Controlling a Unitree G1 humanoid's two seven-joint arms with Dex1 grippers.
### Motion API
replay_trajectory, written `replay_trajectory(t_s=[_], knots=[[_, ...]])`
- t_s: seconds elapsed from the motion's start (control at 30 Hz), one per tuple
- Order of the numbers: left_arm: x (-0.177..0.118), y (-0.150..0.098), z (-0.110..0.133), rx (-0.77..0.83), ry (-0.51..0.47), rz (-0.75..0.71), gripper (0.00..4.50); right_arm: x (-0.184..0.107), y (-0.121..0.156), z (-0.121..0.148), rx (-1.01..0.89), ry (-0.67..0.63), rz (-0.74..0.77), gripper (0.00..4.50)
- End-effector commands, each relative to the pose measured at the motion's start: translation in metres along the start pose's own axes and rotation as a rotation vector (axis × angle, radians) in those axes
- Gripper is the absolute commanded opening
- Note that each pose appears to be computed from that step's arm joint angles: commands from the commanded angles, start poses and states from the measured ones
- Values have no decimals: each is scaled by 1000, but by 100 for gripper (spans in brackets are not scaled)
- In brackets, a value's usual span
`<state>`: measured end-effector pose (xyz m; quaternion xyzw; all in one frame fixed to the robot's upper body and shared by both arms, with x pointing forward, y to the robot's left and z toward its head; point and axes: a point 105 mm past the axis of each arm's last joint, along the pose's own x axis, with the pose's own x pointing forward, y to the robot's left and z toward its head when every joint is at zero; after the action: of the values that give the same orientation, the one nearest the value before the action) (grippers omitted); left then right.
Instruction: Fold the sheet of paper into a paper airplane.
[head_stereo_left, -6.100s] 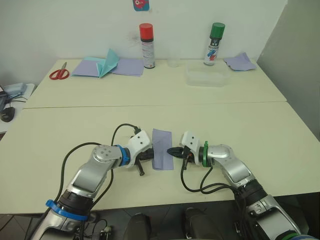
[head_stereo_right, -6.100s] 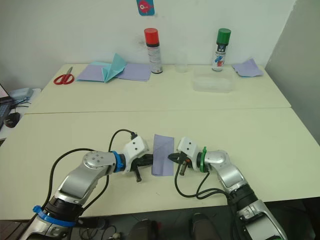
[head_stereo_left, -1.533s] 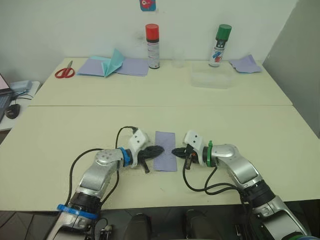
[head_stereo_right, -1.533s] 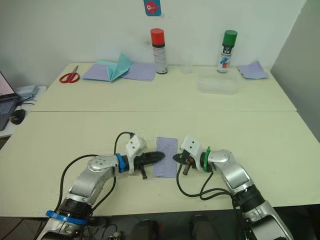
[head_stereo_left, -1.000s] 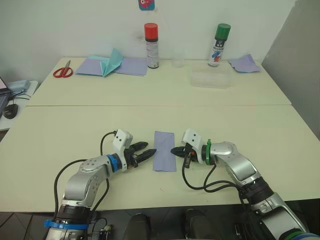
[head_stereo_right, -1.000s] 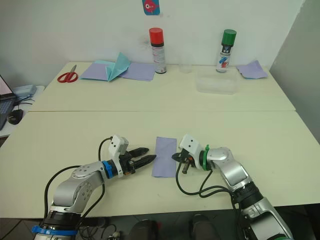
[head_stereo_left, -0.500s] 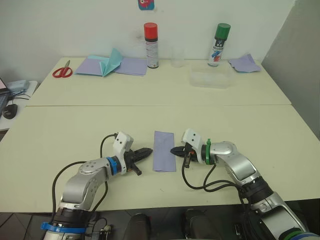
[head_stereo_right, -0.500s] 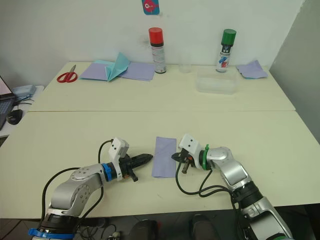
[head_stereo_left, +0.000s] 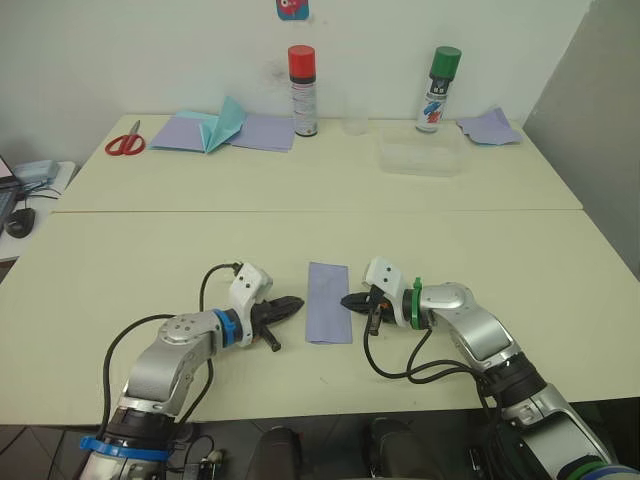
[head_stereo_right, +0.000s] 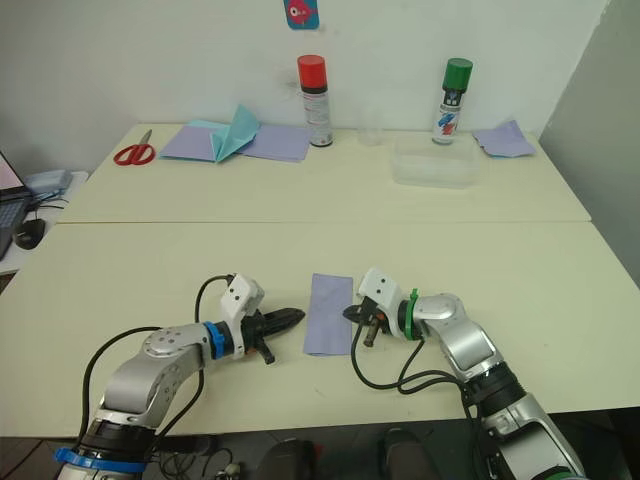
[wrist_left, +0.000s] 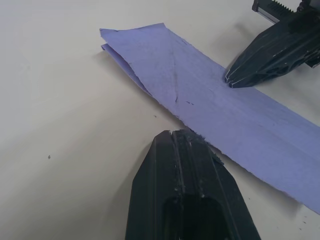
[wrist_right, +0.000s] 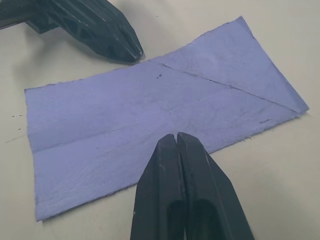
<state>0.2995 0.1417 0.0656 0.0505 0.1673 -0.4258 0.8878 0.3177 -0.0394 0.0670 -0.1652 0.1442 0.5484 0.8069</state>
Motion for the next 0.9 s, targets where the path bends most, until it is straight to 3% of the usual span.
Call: replay_trajectory(t_s=[0.03,0.47,0.73,0.9], knots=[[8,-7,-2,44,26,-45,2,1,-5,-12,29,48,-36,0],[7,-9,32,-21,-140,-82,2,2,-6,-12,35,43,-44,0],[11,-16,37,-12,-145,-117,2,4,-5,-11,36,40,-45,0],[13,-18,26,19,-84,-125,2,4,-5,-11,36,37,-46,0]])
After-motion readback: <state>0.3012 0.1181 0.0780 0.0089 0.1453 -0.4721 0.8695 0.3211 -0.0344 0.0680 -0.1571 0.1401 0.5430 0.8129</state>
